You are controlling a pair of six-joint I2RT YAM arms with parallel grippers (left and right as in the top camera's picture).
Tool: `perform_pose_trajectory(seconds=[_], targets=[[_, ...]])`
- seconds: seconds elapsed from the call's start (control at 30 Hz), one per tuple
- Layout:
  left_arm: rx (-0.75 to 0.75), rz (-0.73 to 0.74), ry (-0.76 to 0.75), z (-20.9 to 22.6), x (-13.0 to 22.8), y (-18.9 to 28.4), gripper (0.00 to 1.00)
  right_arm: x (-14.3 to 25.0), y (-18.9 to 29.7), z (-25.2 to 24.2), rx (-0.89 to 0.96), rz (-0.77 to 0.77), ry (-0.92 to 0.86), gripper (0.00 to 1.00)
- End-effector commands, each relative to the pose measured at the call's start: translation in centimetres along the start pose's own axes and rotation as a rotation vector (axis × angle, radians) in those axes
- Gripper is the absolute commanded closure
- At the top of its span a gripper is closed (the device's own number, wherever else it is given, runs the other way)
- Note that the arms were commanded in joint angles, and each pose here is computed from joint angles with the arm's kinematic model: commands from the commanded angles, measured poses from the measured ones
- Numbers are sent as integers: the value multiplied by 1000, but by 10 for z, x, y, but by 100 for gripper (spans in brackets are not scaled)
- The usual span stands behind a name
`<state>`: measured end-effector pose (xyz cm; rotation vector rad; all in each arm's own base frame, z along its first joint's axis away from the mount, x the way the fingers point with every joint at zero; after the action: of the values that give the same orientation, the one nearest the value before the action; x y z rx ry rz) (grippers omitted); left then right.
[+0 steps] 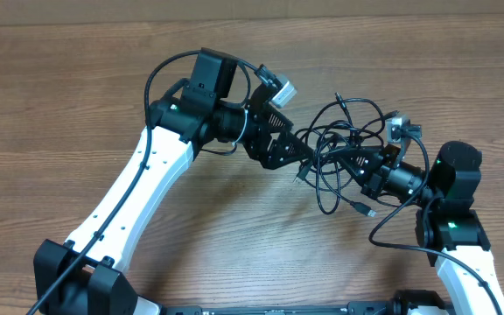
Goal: Untangle cables
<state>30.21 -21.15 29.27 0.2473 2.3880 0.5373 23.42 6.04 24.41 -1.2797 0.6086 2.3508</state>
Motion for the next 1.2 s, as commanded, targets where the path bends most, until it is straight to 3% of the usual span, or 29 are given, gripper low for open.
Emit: perform_pose_trajectory(seconds=[0.0, 0.47, 1.1, 1.13, 1.17], targets=[[88, -21, -99, -18, -5, 7, 0, -8, 1, 7, -49, -10, 7, 96], [142, -49, -150, -24, -12, 8, 1, -6, 2, 14, -138, 11, 21, 96], [180, -34, -209, -40, -13, -10, 1, -2, 6, 29, -337, 32, 184, 96], [182, -34, -214, -41, -13, -11, 4, -2, 6, 29, -337, 32, 184, 96], [179, -33, -215, -41, -13, -12, 14, -2, 6, 29, -337, 32, 184, 96]])
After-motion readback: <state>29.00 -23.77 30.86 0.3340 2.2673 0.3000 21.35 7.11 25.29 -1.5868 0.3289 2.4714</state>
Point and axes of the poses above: each gripper's point midway between its finger pads, its own y axis back along the fingers, its own z axis along the line the jaws close on, x = y × z, the point moved 9 cm from there along y, back along the fingers, and after that the axes turned 10 degrees about y, right-handed, at the moved point
